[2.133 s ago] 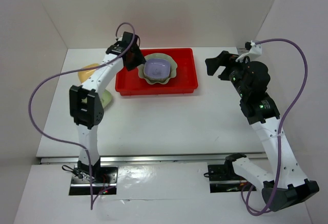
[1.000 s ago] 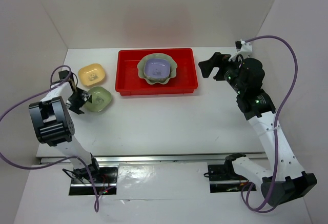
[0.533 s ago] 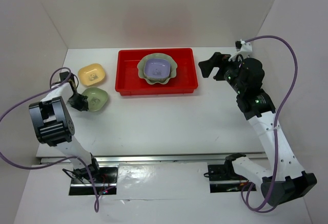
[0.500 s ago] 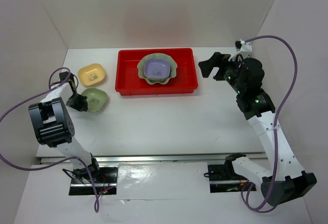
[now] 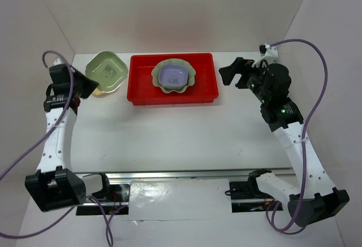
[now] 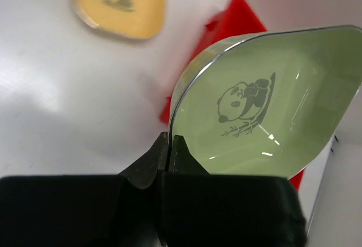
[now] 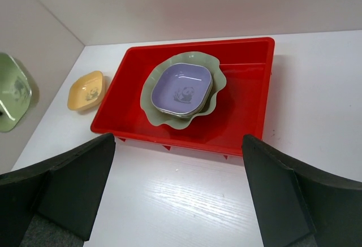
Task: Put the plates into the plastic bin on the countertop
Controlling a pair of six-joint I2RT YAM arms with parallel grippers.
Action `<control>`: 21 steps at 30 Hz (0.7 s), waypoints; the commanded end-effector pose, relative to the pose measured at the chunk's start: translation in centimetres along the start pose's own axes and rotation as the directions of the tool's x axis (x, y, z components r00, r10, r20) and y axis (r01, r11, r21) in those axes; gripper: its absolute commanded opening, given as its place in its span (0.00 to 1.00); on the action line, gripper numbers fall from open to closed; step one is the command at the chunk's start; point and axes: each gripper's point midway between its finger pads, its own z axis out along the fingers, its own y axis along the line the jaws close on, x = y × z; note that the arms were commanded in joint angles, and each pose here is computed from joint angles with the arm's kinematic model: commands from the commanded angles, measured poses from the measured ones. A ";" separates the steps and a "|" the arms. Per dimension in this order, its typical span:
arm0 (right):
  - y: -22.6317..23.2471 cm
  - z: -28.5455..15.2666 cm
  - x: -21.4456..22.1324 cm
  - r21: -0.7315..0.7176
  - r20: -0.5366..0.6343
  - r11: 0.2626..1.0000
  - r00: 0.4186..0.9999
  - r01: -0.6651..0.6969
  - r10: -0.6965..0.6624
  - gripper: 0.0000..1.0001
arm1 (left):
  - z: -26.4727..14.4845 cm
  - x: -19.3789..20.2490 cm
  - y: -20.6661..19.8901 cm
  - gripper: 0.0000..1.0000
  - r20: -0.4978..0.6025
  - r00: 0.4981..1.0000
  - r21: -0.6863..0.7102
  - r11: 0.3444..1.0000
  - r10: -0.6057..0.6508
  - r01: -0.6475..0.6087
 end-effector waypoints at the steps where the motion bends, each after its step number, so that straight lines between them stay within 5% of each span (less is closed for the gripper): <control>1: 1.1 -1.1 -3.3 -0.025 0.119 1.000 0.993 -0.008 0.011 1.00 | 0.7 -1.3 -8.6 0.00 0.022 0.985 0.292 0.941 0.169 -0.168; 10: 0.6 -5.4 -7.6 0.055 0.283 0.992 0.954 -0.114 0.094 1.00 | 8.3 3.7 -22.0 0.00 -0.020 0.898 0.421 0.818 0.440 -0.391; 12: 0.8 -6.5 -8.0 0.055 0.297 0.991 0.949 -0.126 0.104 1.00 | 12.1 7.8 -22.2 0.00 -0.092 0.858 0.387 0.813 0.505 -0.436; 21: 0.9 -6.8 -7.7 0.059 0.271 0.990 0.957 -0.125 0.105 1.00 | 18.1 12.9 -23.9 0.00 -0.143 0.781 0.372 0.765 0.607 -0.526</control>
